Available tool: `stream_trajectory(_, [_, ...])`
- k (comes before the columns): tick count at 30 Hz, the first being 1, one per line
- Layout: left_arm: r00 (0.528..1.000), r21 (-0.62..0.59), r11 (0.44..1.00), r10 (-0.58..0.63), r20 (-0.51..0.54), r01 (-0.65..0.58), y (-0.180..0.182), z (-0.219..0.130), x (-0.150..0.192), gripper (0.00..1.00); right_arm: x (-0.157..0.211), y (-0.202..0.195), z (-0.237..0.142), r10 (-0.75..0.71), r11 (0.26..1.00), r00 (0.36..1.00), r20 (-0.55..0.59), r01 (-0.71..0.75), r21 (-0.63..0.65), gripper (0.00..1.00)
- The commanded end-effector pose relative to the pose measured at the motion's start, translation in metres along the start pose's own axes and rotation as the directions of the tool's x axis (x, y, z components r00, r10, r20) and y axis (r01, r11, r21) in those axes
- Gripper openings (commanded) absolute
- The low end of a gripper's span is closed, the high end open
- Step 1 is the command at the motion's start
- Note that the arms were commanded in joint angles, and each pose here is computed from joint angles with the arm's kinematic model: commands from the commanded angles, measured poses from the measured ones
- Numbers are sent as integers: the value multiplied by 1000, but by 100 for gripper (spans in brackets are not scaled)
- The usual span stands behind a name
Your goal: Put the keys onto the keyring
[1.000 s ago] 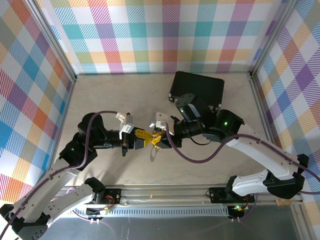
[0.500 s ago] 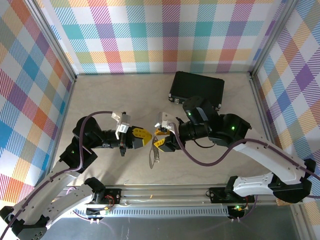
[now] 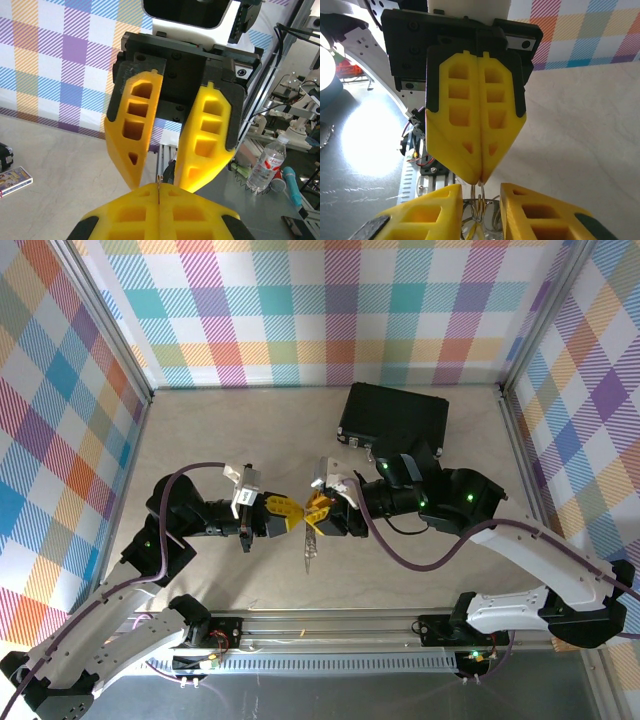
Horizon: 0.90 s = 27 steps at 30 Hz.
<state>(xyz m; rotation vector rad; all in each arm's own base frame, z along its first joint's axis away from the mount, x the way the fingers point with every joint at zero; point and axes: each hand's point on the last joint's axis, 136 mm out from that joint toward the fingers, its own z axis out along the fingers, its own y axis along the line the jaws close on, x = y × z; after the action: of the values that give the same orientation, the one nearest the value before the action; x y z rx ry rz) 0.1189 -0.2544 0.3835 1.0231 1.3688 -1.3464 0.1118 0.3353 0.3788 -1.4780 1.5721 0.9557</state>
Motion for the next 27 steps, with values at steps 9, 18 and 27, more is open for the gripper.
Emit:
stream_trajectory(9, [999, 47, 998, 40, 27, -41, -12, 0, -7, 0, 8, -8, 0, -15, 999, 999, -39, 17, 39, 0])
stream_trajectory(18, [984, -191, 981, 6, -176, -40, 22, -11, 19, 41, 13, -21, -7, -77, 990, 987, -142, 92, 107, 0])
stream_trajectory(27, [979, -186, 982, -16, -205, -22, 22, -11, 27, 42, 11, -25, 7, -141, 981, 965, -223, 166, 100, 0])
